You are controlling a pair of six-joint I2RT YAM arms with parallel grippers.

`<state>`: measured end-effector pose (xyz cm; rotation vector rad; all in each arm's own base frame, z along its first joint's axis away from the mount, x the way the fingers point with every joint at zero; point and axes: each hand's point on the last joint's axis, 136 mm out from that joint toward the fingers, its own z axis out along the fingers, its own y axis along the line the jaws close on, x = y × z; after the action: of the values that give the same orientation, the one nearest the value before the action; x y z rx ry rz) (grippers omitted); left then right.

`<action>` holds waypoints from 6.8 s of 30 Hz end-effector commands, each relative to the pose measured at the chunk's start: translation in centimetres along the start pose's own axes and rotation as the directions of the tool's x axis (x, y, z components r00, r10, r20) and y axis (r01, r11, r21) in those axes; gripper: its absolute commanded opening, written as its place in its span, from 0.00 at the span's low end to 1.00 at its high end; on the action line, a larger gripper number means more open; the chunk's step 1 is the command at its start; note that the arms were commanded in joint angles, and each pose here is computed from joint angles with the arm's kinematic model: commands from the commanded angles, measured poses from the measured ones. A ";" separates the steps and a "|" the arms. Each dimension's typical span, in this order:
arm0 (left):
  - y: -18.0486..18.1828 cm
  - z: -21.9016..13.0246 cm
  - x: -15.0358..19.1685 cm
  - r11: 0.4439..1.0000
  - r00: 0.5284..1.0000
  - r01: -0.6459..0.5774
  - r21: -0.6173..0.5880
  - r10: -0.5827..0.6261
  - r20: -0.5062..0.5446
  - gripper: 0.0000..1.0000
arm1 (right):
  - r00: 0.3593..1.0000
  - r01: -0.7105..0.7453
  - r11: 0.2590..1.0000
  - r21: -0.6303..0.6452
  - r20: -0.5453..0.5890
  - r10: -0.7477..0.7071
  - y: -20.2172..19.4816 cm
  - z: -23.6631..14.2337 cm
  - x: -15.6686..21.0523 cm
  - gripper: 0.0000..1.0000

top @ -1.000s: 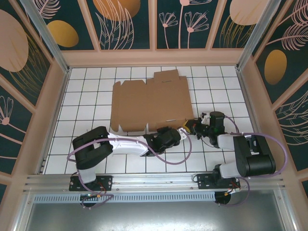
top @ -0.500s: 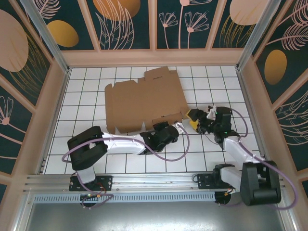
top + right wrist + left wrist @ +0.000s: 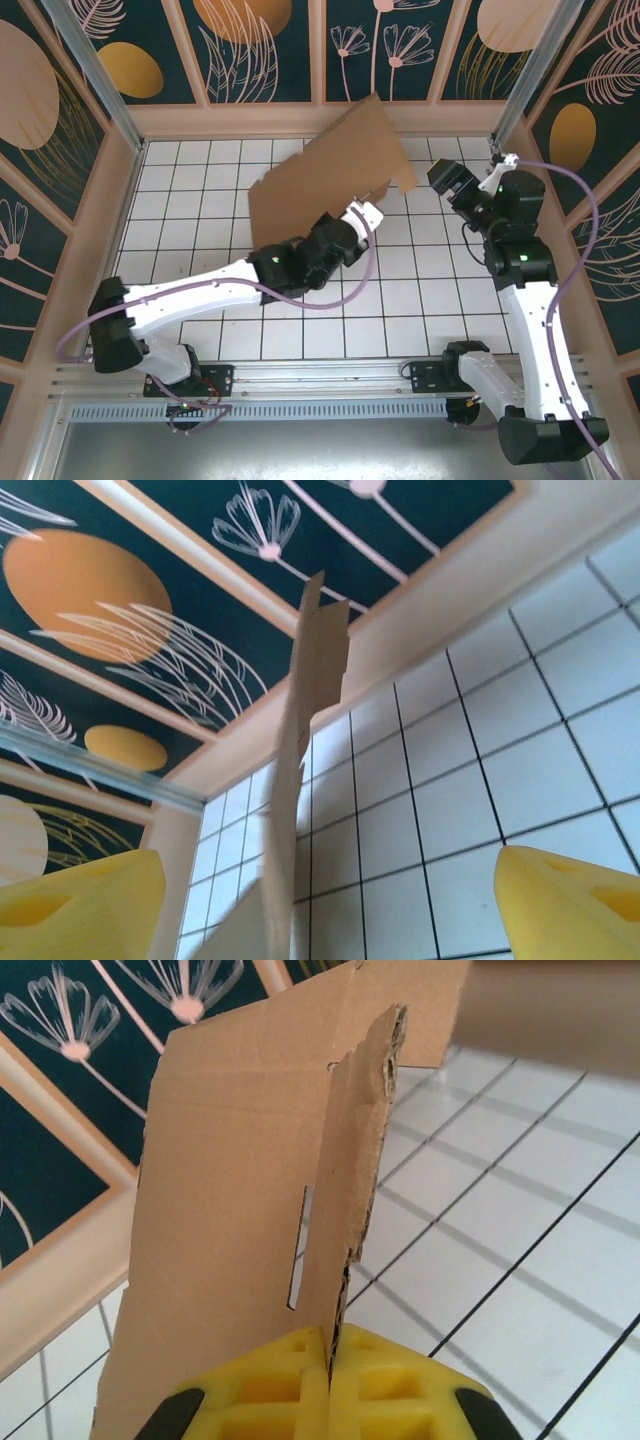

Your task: Fold the paper box

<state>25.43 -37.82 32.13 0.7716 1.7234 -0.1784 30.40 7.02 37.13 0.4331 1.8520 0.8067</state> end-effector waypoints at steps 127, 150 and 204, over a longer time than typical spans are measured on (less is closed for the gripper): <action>11.4 12.9 34.0 0.584 0.276 0.695 -0.419 -0.754 -0.596 0.00 | 0.743 0.330 0.807 0.490 -0.662 0.098 -22.8 15.1 28.6 0.00; 18.4 23.6 20.9 0.598 0.444 0.763 -0.246 -0.761 -0.473 0.00 | 0.672 0.180 0.983 -0.024 -0.727 -0.140 -4.6 12.4 32.8 0.00; 9.9 21.7 23.5 0.558 0.375 0.816 -0.150 -0.708 -0.598 0.00 | 0.692 0.299 0.941 0.157 -0.715 -0.101 -12.4 13.1 30.3 0.02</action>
<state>46.38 -32.97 2.39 0.0080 2.7335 -0.7813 30.86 21.83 2.68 0.0109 2.7395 0.5707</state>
